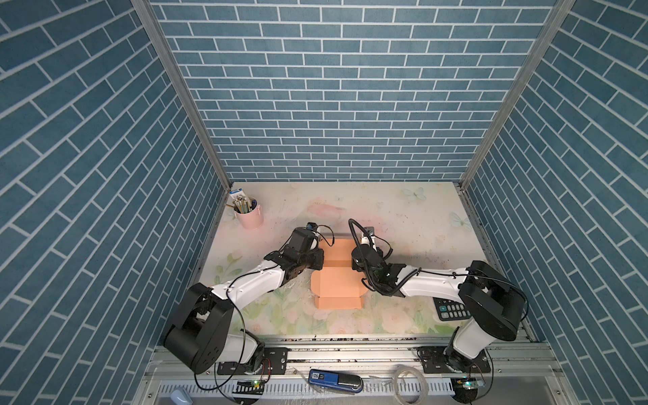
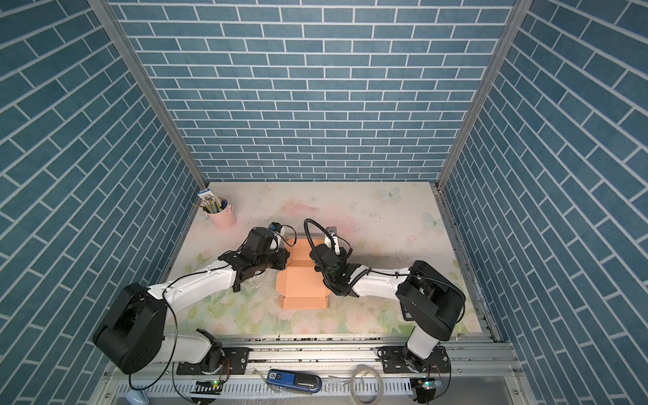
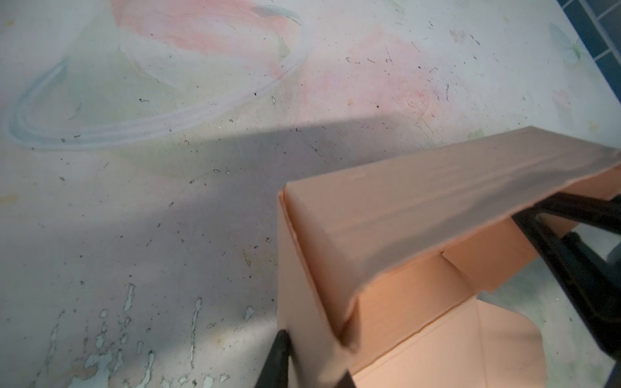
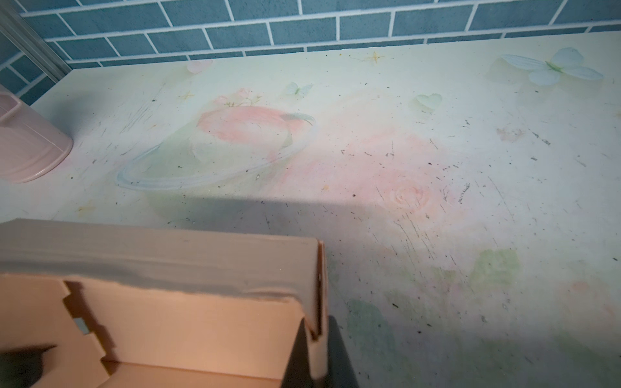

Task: Assemble paper box
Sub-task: Rotate the paper box at the center of the table.

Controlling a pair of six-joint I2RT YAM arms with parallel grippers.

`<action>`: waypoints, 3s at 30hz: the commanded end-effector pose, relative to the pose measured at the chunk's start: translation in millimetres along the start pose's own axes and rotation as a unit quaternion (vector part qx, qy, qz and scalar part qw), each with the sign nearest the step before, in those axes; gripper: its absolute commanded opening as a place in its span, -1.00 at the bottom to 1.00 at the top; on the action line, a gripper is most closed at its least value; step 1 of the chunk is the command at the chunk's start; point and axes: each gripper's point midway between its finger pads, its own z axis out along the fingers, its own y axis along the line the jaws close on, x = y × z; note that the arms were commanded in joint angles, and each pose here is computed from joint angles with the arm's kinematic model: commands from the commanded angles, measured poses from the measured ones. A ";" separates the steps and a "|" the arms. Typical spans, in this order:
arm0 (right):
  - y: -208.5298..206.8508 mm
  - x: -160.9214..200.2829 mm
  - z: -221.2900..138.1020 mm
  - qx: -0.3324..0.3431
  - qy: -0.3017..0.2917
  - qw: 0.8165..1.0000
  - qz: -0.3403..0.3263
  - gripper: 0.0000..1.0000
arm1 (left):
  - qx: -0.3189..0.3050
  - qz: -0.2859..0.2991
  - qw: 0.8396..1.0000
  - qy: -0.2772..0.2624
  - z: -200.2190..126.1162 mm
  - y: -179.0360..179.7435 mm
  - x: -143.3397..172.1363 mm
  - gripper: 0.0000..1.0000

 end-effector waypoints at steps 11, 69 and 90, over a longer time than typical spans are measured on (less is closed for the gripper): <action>-4.4 -21.4 -47.5 0.000 0.094 0.995 0.024 -1.00 | -0.082 0.010 0.993 0.089 -18.8 -19.9 7.0 -0.85; -34.5 68.8 -5.7 0.048 0.266 0.938 0.219 -1.00 | -0.220 0.155 0.927 0.259 29.7 -16.0 56.1 -0.84; -38.8 67.2 -3.9 0.065 0.255 0.940 0.216 -1.00 | -0.188 0.122 0.947 0.231 44.0 -20.3 64.2 -0.67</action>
